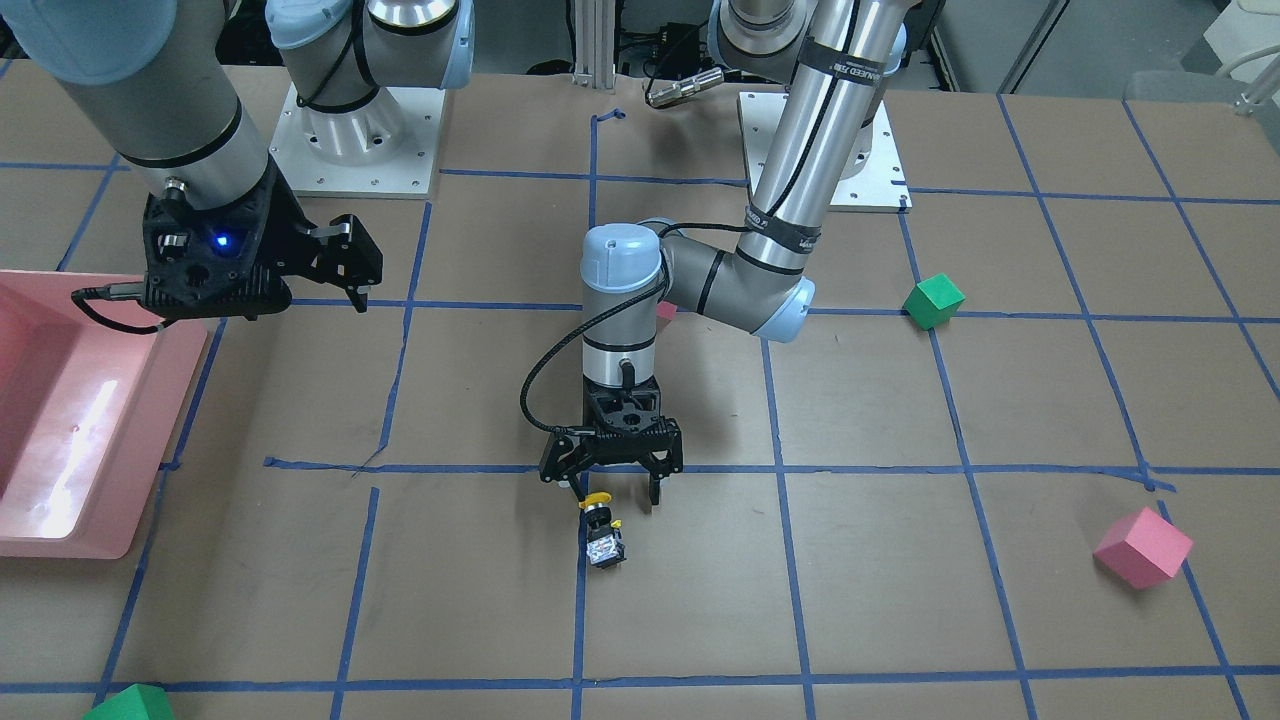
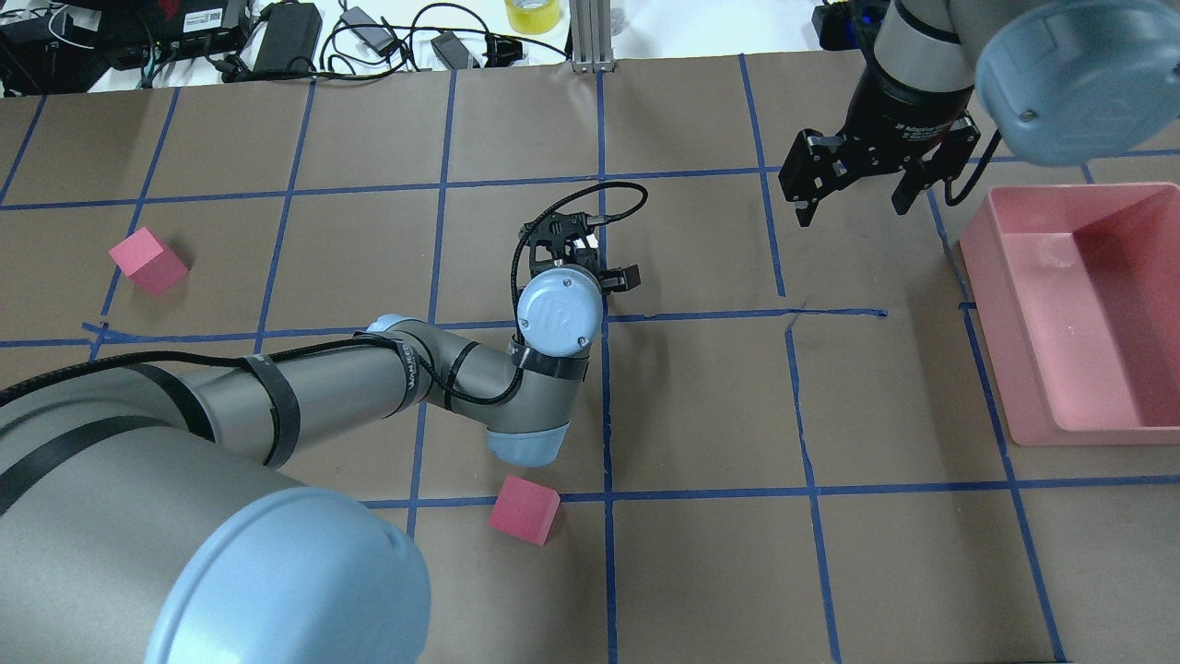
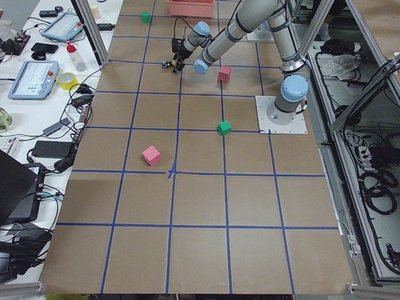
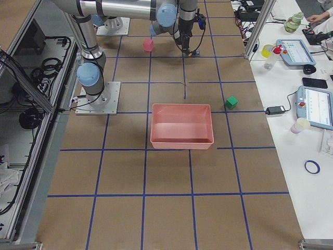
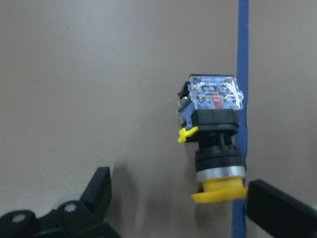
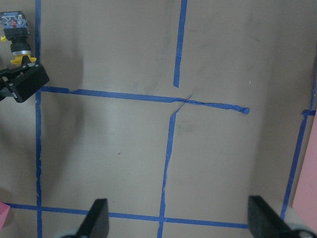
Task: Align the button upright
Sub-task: 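Reach the left gripper to the lying switch while the right arm withdraws, then lower the left gripper and close it around the switch body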
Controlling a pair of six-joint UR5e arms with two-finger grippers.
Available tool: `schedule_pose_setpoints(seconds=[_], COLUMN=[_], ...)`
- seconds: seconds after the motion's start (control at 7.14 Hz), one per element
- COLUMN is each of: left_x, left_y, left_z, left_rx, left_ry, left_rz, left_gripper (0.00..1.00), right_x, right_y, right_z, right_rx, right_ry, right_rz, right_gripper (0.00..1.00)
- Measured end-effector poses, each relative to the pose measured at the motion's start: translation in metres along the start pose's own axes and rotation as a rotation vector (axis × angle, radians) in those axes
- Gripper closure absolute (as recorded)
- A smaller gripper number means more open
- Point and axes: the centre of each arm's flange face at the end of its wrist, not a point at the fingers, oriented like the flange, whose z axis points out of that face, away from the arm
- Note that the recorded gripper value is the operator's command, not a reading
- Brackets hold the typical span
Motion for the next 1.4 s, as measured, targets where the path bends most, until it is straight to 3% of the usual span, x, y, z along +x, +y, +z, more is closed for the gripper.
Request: schedule_pose_setpoints(seconds=[0.7, 0.98, 1.4], left_x=[0.006, 0.011, 0.010], left_y=[-0.019, -0.024, -0.014], left_z=[-0.022, -0.012, 0.001], left_rx=[-0.055, -0.042, -0.002], left_ry=[-0.028, -0.023, 0.006], left_rz=[0.052, 0.082, 0.228], left_gripper=[0.00, 0.00, 0.00], right_x=[0.000, 0.000, 0.000], right_y=[-0.001, -0.001, -0.001], right_z=[0.003, 0.003, 0.003], right_rx=[-0.005, -0.007, -0.007], right_ry=[0.004, 0.008, 0.009], right_rz=[-0.005, -0.006, -0.007], right_gripper=[0.00, 0.00, 0.00])
